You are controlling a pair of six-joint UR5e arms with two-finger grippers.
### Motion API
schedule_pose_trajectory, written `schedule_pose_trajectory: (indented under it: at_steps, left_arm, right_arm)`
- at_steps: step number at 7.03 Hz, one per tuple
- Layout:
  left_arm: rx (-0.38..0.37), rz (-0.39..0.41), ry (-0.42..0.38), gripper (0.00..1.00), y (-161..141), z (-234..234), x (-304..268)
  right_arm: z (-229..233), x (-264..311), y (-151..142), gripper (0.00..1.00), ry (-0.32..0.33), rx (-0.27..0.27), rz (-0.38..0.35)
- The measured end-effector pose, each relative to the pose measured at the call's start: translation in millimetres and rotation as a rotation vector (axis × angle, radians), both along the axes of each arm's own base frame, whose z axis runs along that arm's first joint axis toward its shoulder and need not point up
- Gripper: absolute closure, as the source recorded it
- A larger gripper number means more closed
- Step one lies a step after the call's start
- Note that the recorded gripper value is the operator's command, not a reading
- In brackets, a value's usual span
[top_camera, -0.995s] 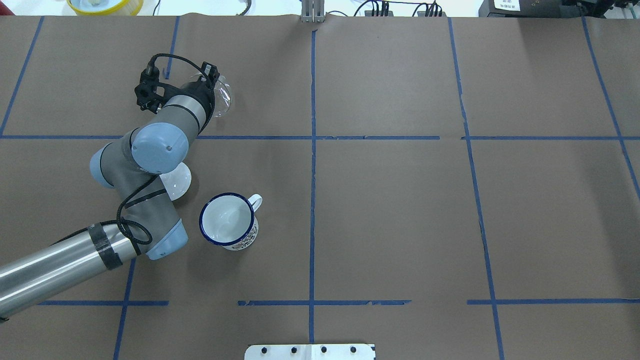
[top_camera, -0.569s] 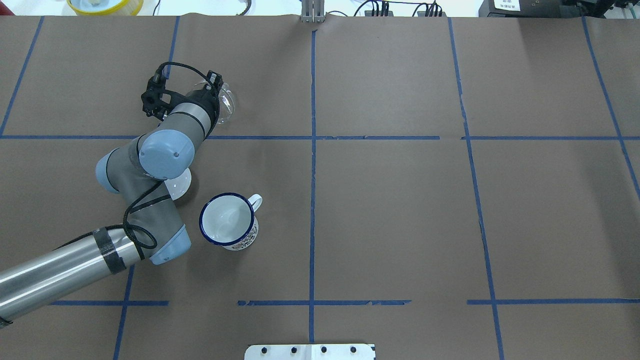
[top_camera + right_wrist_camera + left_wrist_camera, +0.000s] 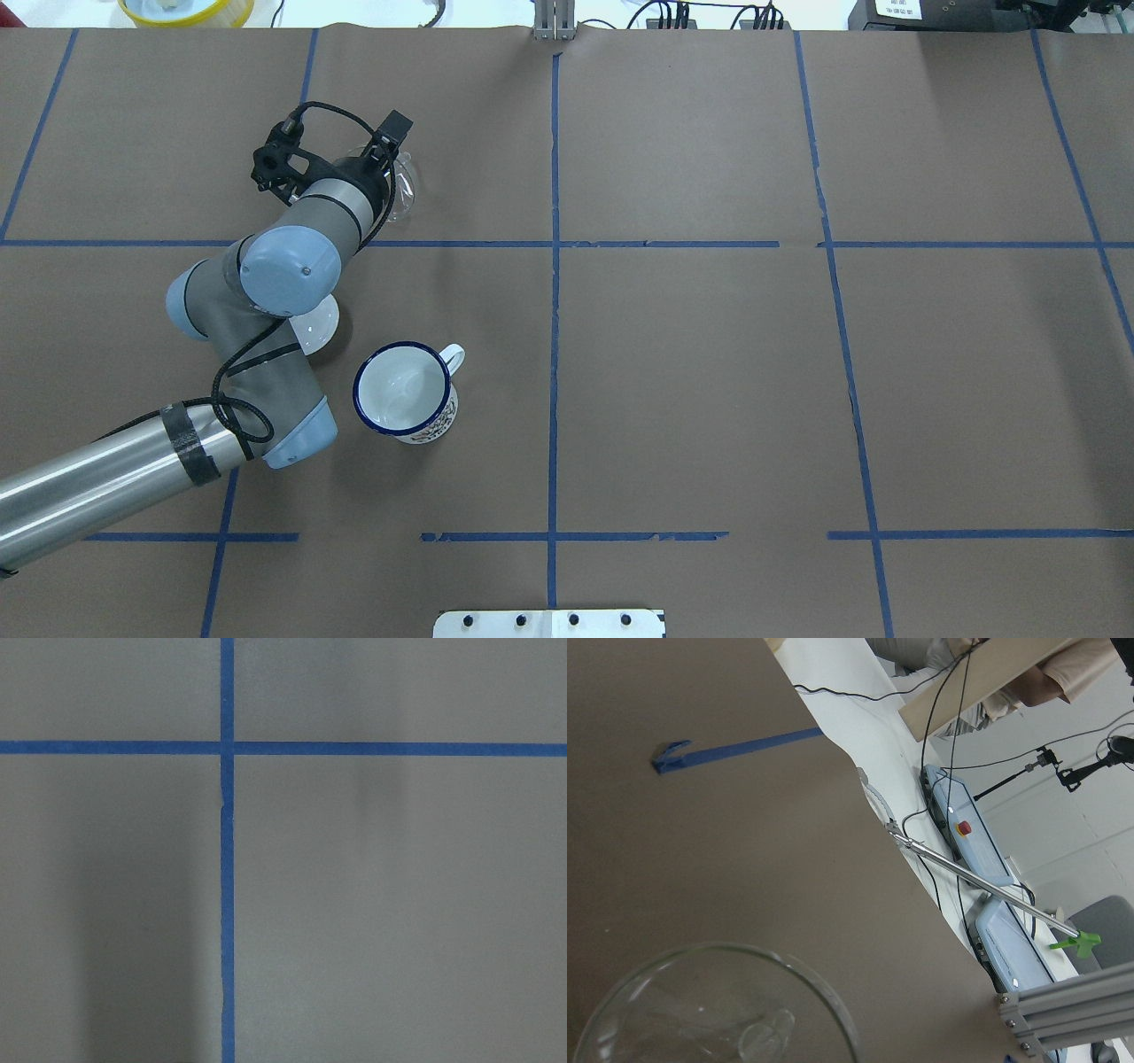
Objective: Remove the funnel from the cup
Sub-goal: 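Carry the funnel farther from the robot and lower it onto the table, then open the left gripper and release the funnel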
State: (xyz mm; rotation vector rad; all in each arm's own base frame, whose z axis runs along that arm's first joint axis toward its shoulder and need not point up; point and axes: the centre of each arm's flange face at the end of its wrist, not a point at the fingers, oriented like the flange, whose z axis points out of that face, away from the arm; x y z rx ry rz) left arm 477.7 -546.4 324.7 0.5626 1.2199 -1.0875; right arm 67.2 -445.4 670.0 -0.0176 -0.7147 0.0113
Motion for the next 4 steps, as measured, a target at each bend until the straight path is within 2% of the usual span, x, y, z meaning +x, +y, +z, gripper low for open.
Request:
schedule_pose_trajectory:
  at_steps: [4]
  left_arm:
    - [0.037, 0.404, -0.183, 0.0, 45, -6, -80]
  right_arm:
    - [0, 0, 0, 0.0, 0.0, 0.0, 0.0]
